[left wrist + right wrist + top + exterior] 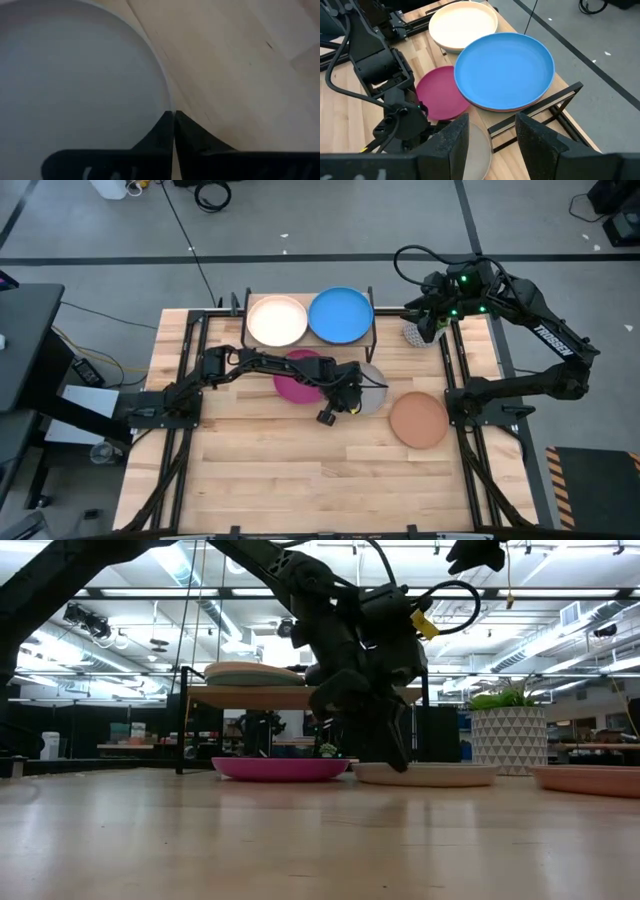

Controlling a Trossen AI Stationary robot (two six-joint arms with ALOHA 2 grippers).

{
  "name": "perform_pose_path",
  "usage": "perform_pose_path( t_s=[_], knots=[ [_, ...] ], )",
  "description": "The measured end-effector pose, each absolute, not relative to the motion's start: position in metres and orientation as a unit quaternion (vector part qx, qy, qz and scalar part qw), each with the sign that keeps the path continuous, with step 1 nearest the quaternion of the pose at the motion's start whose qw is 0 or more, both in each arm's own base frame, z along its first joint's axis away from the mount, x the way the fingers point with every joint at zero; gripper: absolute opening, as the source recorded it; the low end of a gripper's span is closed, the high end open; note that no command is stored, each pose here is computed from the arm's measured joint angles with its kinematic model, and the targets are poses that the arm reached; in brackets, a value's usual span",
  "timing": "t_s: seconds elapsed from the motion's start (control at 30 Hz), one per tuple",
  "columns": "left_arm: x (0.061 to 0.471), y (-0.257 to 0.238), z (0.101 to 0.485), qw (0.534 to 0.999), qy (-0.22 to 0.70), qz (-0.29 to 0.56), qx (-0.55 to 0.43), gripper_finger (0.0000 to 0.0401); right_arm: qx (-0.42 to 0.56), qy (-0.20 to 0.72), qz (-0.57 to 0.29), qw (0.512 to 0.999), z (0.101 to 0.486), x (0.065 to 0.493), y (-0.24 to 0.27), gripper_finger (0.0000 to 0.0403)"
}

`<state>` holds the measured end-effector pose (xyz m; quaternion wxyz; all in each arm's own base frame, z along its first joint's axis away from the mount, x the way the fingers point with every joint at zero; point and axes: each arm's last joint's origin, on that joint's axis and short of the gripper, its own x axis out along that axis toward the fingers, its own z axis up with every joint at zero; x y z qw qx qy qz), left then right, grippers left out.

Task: Place and stack plates onto a shelf
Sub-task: Stack the gray plate on the light orange plate on the shelf

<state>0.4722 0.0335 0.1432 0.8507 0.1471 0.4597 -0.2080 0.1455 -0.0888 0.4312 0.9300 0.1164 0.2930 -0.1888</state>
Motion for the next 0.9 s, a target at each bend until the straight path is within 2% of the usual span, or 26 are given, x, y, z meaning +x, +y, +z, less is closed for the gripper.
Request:
perform_pose_path(
  t_s=[0.13, 0.23, 0.47, 0.7, 0.9],
  knots=[
    [0.473, 0.033, 0.15, 0.851, 0.456, -0.215, 0.144, 0.0009, 0.116, 0.293, -0.189, 0.93, 0.431, 0.146, -0.089, 0.0167],
    [0.477, 0.032, 0.164, 0.862, 0.447, -0.217, 0.1, 0.0008, 0.116, 0.293, -0.189, 0.93, 0.431, 0.146, -0.089, 0.0167],
    [0.484, 0.039, 0.218, 0.866, 0.419, -0.271, -0.035, 0.0006, 0.116, 0.293, -0.188, 0.93, 0.431, 0.146, -0.089, 0.0167],
    [0.483, 0.046, 0.28, 0.859, 0.377, -0.324, -0.123, 0.0006, 0.106, 0.293, -0.186, 0.932, 0.432, 0.146, -0.089, 0.0168],
    [0.462, 0.056, 0.332, 0.852, 0.389, -0.314, -0.153, 0.0005, 0.075, 0.272, -0.209, 0.936, 0.437, 0.144, -0.09, 0.0167]
  ],
)
